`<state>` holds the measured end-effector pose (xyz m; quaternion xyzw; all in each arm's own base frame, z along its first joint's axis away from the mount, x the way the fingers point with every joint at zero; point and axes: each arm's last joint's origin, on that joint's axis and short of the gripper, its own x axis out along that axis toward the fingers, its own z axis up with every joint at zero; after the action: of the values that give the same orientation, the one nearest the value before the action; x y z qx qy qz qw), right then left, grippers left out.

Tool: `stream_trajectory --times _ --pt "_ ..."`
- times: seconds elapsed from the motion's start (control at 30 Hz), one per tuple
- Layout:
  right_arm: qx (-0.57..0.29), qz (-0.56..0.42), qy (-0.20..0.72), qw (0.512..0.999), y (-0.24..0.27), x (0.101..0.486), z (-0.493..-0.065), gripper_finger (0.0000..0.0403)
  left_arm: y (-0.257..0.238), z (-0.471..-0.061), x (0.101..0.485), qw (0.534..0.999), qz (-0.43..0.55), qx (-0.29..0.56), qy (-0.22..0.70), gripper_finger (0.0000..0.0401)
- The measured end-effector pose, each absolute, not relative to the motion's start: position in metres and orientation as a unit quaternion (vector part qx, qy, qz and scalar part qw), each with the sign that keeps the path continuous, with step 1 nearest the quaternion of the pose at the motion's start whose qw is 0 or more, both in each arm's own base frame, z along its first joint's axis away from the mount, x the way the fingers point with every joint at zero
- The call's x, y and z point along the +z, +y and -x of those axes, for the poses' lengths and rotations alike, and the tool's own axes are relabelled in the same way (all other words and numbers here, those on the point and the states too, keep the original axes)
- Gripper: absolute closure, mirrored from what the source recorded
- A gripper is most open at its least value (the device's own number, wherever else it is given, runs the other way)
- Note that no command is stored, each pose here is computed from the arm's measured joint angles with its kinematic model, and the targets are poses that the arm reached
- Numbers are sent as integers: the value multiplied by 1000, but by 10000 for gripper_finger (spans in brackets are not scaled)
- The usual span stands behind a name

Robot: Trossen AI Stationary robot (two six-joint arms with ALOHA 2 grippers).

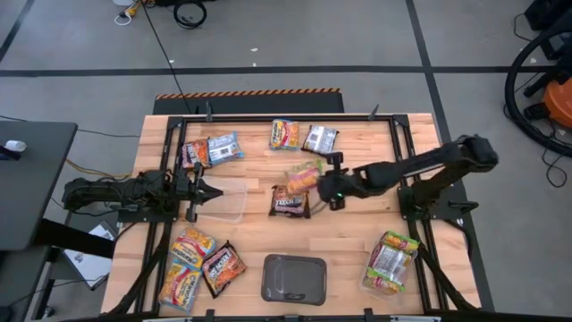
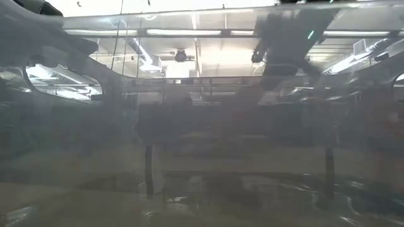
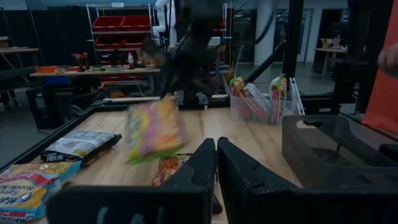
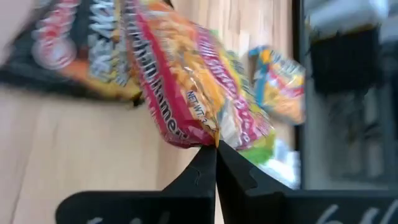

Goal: Sort Maruchan noodles
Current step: Put the green noodle pack into the bottom transparent bin

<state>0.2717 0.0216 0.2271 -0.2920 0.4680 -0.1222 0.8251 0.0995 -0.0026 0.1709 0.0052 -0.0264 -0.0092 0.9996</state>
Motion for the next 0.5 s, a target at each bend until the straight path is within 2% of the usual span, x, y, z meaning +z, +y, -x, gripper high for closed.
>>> stream_trajectory --times 0.23,0.5 --pt "10 472 436 766 75 291 -235 398 -3 -100 171 1000 -5 -9 -26 376" --pt "138 611 347 698 143 306 -188 398 -3 -100 171 1000 -5 -9 -26 376"
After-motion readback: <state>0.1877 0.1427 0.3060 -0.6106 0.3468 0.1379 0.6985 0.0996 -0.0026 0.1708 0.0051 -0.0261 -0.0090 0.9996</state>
